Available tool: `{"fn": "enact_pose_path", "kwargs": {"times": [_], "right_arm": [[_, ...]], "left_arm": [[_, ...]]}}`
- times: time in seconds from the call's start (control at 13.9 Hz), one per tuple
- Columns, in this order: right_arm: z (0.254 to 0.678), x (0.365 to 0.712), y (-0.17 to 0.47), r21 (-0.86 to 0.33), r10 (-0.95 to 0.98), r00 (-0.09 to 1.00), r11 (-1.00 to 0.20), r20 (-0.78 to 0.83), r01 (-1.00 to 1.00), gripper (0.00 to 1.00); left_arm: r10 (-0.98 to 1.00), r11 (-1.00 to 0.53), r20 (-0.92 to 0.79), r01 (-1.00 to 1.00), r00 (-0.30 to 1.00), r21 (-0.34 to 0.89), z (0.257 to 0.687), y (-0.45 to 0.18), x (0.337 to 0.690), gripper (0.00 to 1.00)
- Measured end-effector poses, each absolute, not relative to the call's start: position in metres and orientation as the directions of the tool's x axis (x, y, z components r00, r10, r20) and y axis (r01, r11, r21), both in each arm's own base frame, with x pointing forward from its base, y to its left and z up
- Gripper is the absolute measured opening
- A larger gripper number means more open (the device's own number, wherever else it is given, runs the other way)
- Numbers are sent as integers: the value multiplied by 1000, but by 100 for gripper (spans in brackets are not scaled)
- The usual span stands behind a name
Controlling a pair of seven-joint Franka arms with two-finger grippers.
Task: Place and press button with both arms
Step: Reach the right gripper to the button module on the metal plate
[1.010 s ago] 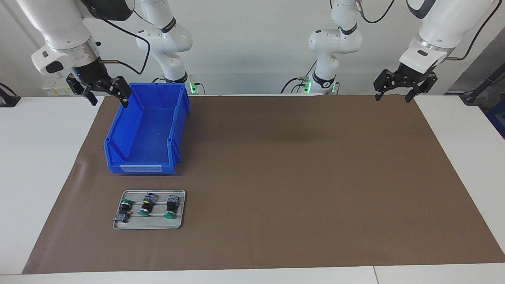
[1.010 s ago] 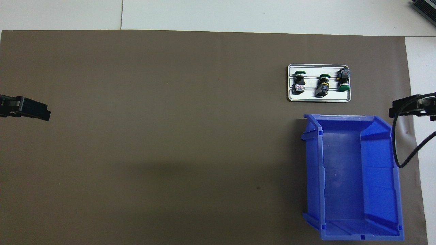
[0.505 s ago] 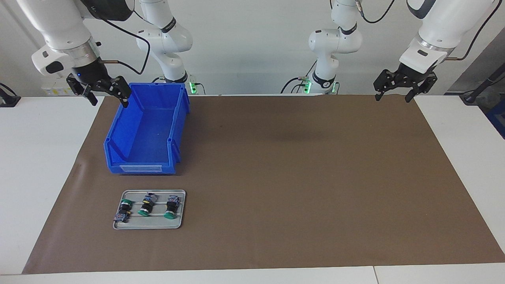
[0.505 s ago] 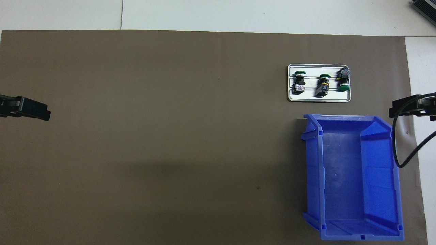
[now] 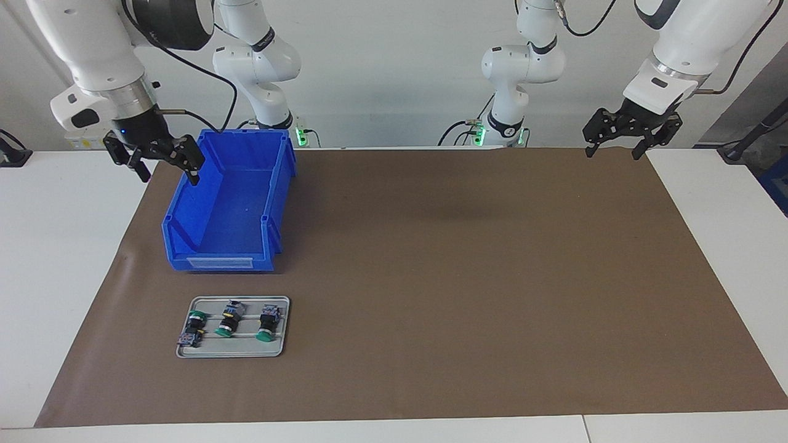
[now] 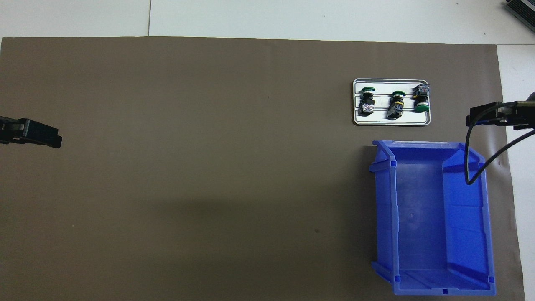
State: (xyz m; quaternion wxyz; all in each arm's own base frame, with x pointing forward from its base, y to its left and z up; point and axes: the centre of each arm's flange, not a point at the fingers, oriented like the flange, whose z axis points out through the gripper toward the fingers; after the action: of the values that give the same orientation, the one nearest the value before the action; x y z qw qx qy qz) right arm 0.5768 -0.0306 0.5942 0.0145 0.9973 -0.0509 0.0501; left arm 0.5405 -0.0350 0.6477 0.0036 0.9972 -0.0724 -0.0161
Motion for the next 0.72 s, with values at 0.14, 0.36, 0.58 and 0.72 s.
{"fn": "enact_pose_path", "kwargs": {"times": [0.14,0.36,0.58,0.72], "right_arm": [[559,603,-30,29,-96,988,-995,121,-100,100],[499,639,-28,34,-90,986,-995,140,-96,100],[437,666,-25,35,-84,985,-995,153,-90,100],[403,679,-17,28,-73,983,-996,171,-79,100]], "left_arm": [[-145,-989,-32,-144,989,10,648,-35,540,100],[-145,-989,-32,-144,989,10,648,-35,540,100],[-145,-989,-32,-144,989,10,648,-35,540,100],[-145,-989,-32,-144,989,10,648,-35,540,100]]}}
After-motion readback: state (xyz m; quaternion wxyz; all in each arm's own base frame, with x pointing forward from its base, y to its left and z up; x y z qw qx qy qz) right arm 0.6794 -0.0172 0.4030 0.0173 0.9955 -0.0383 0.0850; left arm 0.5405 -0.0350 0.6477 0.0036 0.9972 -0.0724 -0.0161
